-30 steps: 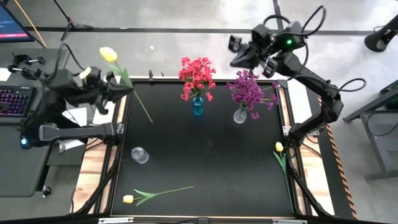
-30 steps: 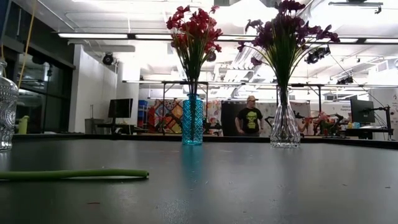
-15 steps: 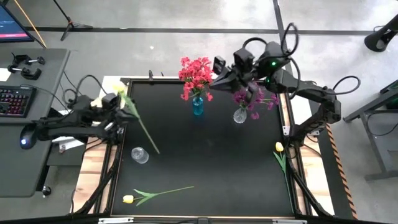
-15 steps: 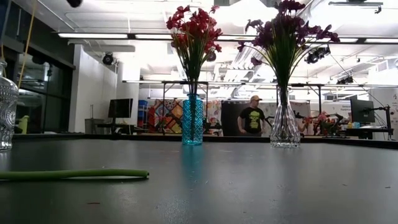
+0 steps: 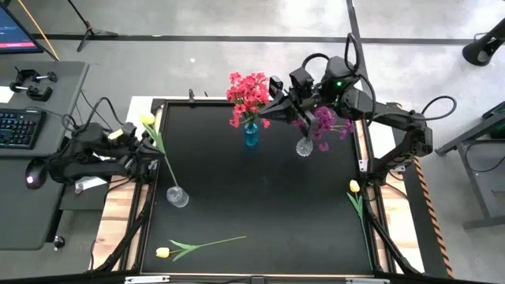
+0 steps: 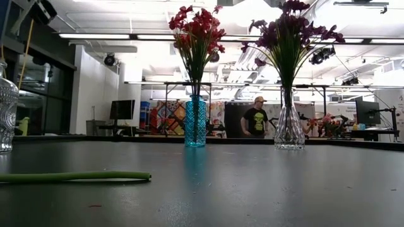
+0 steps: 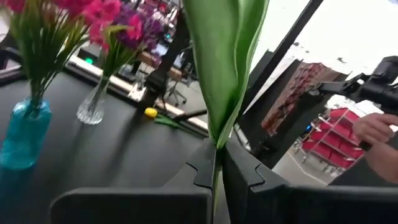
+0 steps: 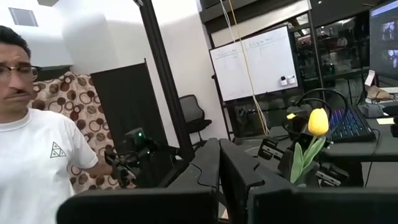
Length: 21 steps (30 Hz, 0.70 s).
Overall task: Sort flowers into vase by color
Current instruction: Put the top yellow flower into the bottom transparent vase
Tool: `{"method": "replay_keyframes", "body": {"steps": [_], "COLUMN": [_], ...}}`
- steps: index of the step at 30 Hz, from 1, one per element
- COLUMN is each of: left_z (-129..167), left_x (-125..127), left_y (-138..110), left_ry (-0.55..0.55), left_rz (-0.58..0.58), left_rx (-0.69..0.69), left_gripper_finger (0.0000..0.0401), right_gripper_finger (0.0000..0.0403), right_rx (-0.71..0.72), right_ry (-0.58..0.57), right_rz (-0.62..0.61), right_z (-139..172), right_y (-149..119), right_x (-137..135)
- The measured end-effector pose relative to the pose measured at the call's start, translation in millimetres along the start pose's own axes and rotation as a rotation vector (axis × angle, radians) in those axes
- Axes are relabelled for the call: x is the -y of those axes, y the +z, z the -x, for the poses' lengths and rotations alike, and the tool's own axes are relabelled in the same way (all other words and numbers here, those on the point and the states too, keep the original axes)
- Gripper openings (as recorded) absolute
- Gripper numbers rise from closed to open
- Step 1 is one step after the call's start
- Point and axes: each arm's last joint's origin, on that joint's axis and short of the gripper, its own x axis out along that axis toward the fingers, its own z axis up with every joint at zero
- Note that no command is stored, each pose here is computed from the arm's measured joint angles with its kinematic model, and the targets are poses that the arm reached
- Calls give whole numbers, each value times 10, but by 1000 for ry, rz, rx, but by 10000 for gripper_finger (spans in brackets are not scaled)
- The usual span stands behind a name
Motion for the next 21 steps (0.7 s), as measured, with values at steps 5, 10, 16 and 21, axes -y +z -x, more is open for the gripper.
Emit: {"method": "replay_keyframes", "body": {"steps": [5, 10, 16, 21], "left_z": [74, 180, 257, 251], "left_x": [-29, -40, -7, -26], "left_y": [-81, -134, -67, -89], "left_ry": [21, 59, 91, 116], "left_rz": [5, 6, -75, -89], "left_rx": [-50, -110, -46, -61], "left_gripper_finger": [0, 0, 0, 0], "right_gripper_finger": [0, 0, 0, 0], "right_rx": [-5, -11, 1, 10], "right_ry": [-2, -16, -75, -102], "right_rz": [-4, -6, -12, -13], "right_z": [1, 1, 2, 3], "right_y": [-5, -16, -22, -20], "right_x": [3, 11, 31, 40]}}
